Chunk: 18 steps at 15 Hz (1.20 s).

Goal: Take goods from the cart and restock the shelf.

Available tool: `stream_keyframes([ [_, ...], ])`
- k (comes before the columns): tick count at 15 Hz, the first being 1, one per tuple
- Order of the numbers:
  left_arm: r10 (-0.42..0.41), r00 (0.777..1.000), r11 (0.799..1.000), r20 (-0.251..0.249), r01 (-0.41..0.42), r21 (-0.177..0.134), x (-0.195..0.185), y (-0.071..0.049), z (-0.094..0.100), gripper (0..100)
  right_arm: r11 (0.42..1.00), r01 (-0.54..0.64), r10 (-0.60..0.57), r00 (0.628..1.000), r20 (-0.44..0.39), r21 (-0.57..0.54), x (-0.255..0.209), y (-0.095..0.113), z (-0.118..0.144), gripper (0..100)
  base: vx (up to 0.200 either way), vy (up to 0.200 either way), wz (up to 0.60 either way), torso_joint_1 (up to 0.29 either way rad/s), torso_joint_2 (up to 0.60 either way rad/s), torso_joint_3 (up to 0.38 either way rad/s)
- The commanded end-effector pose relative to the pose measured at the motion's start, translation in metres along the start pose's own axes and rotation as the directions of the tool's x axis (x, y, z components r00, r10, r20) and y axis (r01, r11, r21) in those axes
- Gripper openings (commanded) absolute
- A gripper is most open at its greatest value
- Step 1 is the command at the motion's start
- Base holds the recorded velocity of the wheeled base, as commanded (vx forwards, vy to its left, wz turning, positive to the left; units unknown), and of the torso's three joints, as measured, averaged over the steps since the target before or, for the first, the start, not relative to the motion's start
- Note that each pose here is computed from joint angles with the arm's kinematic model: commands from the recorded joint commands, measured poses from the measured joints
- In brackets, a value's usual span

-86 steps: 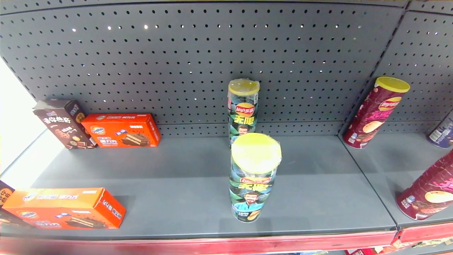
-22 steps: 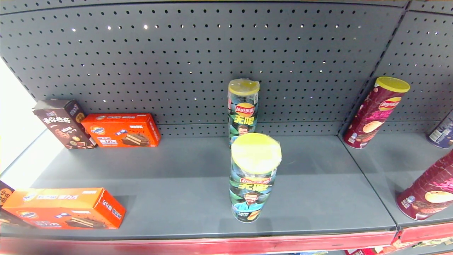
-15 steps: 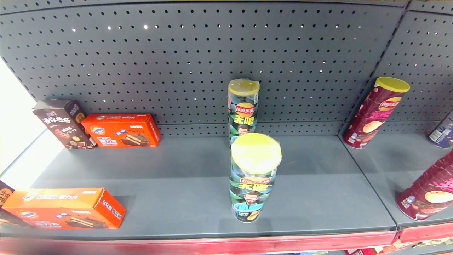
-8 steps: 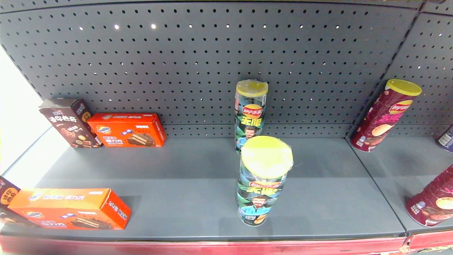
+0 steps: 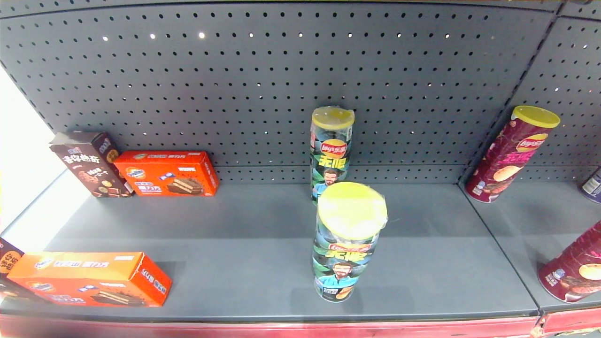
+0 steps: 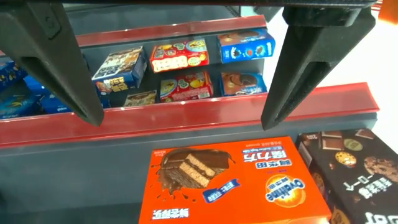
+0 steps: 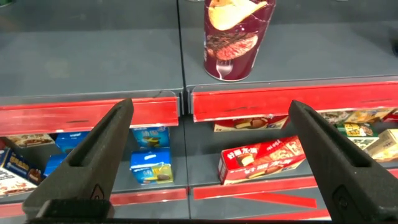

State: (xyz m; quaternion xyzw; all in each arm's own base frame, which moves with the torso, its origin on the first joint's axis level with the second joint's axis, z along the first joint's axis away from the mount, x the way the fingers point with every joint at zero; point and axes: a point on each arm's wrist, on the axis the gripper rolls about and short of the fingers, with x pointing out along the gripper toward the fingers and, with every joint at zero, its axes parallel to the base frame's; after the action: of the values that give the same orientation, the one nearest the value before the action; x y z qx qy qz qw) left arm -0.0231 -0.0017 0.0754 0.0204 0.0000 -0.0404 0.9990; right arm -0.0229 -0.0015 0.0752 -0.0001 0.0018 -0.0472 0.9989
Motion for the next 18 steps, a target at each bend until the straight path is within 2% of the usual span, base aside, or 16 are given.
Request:
stream_keyframes([
  [1, 0.001, 1.0, 1.0, -0.001, -0.001, -0.001, 0.0001, 0.0, 0.0, 100, 1.0, -0.001, 0.001, 1.0, 0.001, 0.0, 0.0, 0.0, 0.0, 100, 0.0, 0.0, 0.0, 0.0, 0.0, 0.0],
  [4, -0.001, 1.0, 1.0, -0.001, 0.001, 0.002, 0.0001, 0.0, 0.0, 100, 1.0, -0.001, 0.001, 1.0, 0.001, 0.0, 0.0, 0.0, 0.0, 100, 0.0, 0.0, 0.0, 0.0, 0.0, 0.0],
  [8, 0.03, 1.0, 0.999, -0.003, -0.03, -0.018, 0.0001, 0.0007, 0.0, 100, 1.0, -0.001, 0.001, 1.0, 0.001, 0.002, 0.0, 0.0, 0.0, 100, 0.0, -0.05, 0.0, 0.001, 0.0, 0.002],
  [15, 0.03, 1.0, 0.999, -0.003, -0.03, -0.016, 0.0001, 0.0007, 0.0, 100, 1.0, -0.001, 0.001, 1.0, 0.001, 0.0, 0.0, 0.0, 0.0, 100, 0.0, 0.0, 0.0, 0.0, 0.0, 0.0],
  [18, 0.03, 1.0, 0.999, -0.003, -0.03, -0.018, 0.0001, 0.0007, 0.0, 100, 1.0, -0.001, 0.001, 1.0, 0.001, 0.0, 0.0, 0.0, 0.0, 100, -0.133, 0.0, 0.0, 0.002, 0.0, 0.0],
])
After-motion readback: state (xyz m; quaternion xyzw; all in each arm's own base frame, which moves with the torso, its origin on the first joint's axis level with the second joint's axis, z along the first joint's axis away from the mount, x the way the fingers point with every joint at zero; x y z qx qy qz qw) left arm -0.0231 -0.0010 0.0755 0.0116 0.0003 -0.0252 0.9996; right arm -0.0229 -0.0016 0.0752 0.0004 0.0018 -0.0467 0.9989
